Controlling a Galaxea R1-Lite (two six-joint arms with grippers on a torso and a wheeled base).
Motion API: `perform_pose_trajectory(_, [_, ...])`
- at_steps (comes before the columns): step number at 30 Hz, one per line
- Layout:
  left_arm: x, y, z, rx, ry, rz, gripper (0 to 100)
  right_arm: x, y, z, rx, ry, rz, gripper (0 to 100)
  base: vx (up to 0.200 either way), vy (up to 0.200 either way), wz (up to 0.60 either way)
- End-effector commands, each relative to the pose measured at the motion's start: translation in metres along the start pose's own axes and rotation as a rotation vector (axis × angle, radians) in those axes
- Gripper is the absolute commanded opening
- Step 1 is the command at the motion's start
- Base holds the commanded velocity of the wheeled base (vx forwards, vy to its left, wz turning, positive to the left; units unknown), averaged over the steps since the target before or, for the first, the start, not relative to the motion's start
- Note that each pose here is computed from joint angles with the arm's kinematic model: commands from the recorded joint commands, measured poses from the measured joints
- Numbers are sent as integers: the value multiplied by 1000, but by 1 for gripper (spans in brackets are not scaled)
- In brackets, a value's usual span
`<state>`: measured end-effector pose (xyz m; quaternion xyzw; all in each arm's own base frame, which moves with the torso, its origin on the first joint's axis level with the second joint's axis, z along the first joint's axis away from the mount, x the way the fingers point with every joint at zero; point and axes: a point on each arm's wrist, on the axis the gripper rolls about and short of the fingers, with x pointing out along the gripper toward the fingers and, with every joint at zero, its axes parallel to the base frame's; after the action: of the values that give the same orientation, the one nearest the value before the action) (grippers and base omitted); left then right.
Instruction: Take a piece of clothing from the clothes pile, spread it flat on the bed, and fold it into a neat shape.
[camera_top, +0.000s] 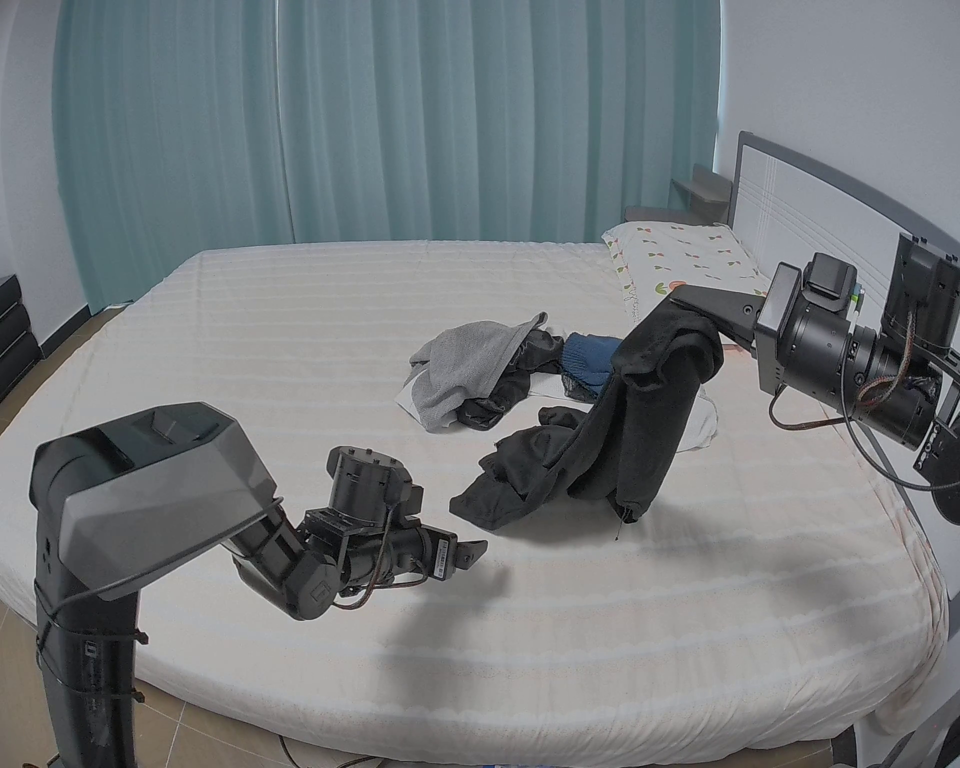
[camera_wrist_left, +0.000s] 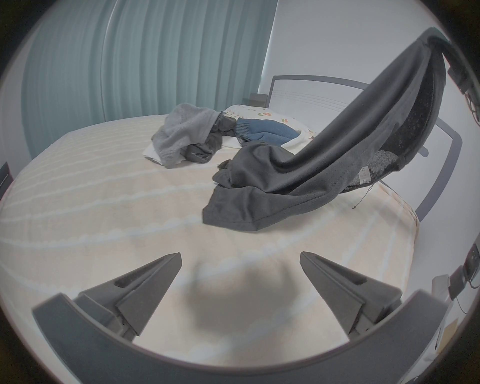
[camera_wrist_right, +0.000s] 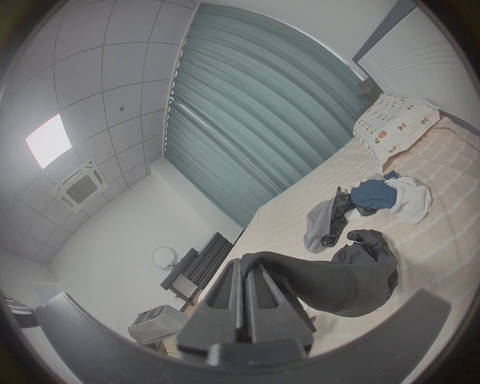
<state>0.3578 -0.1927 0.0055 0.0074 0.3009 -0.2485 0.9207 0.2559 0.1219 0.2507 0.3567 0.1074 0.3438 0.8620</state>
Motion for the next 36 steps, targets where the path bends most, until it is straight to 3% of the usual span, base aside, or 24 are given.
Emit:
perform_pose_trajectory(1, [22, -3, -8, 6, 13, -9, 100, 1, 0, 0, 0, 2, 1, 0, 0, 0, 0])
perform_pose_trajectory(9, [50, -7, -3, 15, -38, -8, 100, -3, 5, 3, -6, -9, 16, 0, 0, 0, 0])
perform_pose_trajectory(20, [98, 3, 0, 7, -126, 113, 100, -7, 6, 5, -7, -16, 17, 0, 0, 0, 0])
perform_pose_trajectory(21, [100, 4, -1, 6, -127, 115, 0, -7, 5, 4, -6, -13, 16, 0, 0, 0, 0])
perform_pose_trajectory(25, [104, 6, 2, -2, -145, 119, 0, -5, 2, 3, -3, -5, 8, 0, 0, 0, 0])
perform_pose_trajectory(29, [98, 8, -5, -76, -132, 152, 0, -2, -10, 2, 6, 1, -24, 0, 0, 0, 0])
perform_pose_trajectory(36, [32, 4, 39, -240, -200, 145, 0, 13, -43, -10, 42, 52, -113, 0, 0, 0, 0])
